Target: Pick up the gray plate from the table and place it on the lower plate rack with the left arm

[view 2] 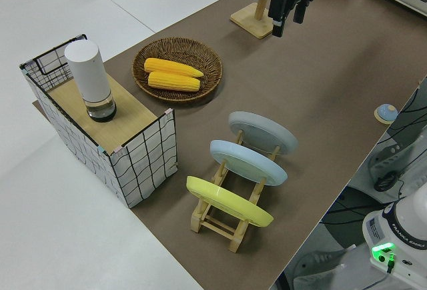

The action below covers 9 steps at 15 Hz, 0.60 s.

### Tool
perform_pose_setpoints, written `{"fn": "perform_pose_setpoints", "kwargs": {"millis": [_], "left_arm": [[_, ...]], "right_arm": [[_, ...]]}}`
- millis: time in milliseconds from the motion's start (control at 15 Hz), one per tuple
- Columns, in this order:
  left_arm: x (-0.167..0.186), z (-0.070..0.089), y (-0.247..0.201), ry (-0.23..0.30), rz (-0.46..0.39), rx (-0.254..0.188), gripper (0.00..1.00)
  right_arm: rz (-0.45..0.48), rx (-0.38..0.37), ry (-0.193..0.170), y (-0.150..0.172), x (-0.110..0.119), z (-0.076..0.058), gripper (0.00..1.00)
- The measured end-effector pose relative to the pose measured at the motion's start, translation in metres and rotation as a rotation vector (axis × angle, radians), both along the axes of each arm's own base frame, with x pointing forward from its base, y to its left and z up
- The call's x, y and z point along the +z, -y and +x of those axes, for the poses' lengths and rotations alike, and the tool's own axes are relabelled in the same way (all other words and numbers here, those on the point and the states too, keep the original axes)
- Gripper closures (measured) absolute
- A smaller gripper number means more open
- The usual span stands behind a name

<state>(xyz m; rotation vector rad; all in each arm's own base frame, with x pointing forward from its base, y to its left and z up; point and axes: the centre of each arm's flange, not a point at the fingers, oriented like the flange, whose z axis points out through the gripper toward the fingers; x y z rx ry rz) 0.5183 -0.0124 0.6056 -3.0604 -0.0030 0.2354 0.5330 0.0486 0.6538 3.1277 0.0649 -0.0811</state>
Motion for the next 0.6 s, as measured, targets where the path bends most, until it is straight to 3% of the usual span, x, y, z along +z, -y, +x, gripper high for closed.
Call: {"fn": "perform_pose_setpoints", "kwargs": {"millis": [133,333,600], "left_arm": [[0.023,0.002,-0.005,0.047,-0.066,-0.002,0.00],[0.059,0.003,-0.009,0.125,-0.095,-0.005,0.00],[0.059,0.006,-0.004,0.125,-0.101,-0.017,0.00]], "right_arm": [[0.000,0.000,0.000,0.000,0.000,0.000,0.01],[0.000,0.000,0.000,0.000,0.000,0.000,0.01],[0.000,0.000,0.000,0.000,0.000,0.000,0.01]]}}
